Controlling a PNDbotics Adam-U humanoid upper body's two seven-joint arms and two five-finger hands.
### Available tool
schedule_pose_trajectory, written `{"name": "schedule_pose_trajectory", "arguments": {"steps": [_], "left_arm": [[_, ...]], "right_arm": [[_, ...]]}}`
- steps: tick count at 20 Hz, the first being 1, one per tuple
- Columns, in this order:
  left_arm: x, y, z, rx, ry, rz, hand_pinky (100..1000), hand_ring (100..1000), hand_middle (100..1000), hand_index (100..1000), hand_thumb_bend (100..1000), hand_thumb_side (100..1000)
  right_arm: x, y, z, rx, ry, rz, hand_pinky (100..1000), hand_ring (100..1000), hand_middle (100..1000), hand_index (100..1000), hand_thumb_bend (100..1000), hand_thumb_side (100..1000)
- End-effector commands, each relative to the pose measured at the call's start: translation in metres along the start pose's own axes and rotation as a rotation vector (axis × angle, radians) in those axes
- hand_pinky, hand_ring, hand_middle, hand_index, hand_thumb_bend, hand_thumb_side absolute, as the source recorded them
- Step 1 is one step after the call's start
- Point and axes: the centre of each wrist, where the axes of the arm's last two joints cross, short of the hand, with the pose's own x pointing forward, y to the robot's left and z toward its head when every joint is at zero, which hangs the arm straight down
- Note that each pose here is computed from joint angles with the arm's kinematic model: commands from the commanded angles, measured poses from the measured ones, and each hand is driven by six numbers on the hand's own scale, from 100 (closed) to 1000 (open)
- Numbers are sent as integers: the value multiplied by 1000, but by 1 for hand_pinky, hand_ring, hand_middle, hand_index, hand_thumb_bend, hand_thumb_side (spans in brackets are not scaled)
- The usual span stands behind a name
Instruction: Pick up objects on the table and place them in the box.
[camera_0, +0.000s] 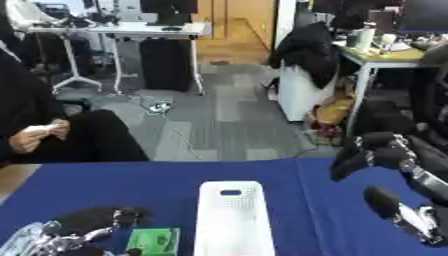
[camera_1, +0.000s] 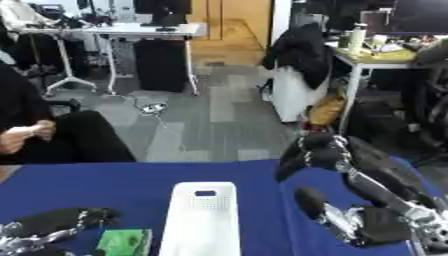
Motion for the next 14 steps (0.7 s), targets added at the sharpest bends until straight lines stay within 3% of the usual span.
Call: {"name": "schedule_pose_trajectory", "arguments": {"steps": [1, 14], "left_arm": [[-2, 14, -1, 5, -7, -49, 843, 947, 979, 946, 119, 1000], [-2, 7, -13, -8, -24, -63, 844, 948, 980, 956, 138, 1000]], "right_arm": [[3, -6, -1, 12, -25, 26, 555, 608, 600, 679, 190, 1000], [3, -6, -1, 15, -14, 25, 555, 608, 601, 680, 188, 1000]]}}
